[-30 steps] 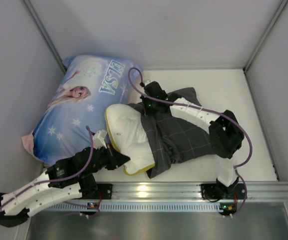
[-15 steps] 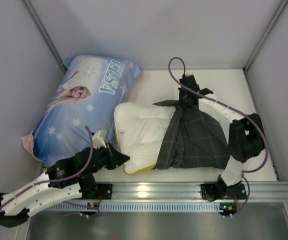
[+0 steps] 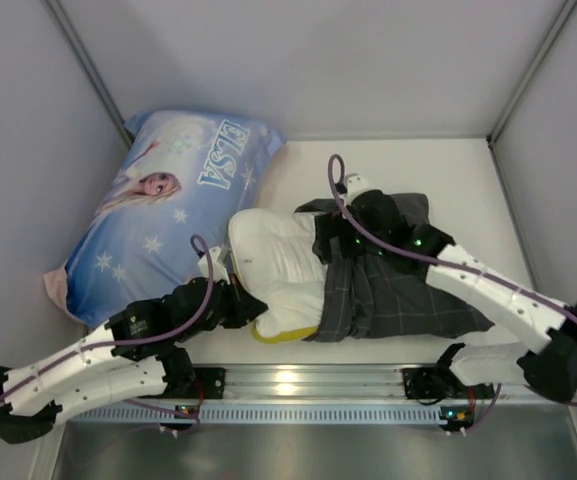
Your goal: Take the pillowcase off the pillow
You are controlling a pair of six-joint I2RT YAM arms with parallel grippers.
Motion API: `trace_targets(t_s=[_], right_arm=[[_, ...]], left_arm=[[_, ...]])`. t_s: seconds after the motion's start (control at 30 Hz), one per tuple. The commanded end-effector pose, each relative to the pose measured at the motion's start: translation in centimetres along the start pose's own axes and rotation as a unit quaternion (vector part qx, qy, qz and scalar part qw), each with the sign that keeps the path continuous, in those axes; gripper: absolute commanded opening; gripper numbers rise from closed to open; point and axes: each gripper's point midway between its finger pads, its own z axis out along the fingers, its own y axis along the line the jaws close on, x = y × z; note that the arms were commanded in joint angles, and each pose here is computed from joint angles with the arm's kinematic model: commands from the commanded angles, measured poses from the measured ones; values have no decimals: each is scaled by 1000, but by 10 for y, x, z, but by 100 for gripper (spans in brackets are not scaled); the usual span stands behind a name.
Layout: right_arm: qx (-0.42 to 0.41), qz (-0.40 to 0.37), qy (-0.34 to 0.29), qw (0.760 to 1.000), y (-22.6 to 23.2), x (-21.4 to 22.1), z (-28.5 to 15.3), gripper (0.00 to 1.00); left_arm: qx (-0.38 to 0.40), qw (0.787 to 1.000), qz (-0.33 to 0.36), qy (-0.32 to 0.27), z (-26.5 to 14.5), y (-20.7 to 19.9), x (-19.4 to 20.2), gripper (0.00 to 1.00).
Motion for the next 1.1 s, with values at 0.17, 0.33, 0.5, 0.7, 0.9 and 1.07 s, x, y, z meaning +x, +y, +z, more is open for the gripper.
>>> trace_targets(t_s=[0.17, 0.33, 0.5, 0.7, 0.9, 1.07], right_arm=[[-29, 96, 12, 995, -9, 104, -92, 90], [-61, 127, 31, 989, -10, 149, -87, 83], [-80, 122, 55, 988, 2, 158, -71, 77], [-188, 119, 5, 975, 45, 124, -83, 74], [-227, 92, 12, 969, 68, 122, -76, 89], [-157, 89, 32, 983, 55, 133, -47, 89]], left_arm=[[-11, 997, 39, -73, -9, -22, -48, 0], [-8, 995, 39, -88, -19, -25, -57, 0], [5, 997, 20, -78, -21, -25, -51, 0], [14, 997, 0, -74, -21, -17, -42, 0], [26, 997, -11, -69, -17, -18, -36, 0], [38, 997, -15, -65, -19, -24, -36, 0]])
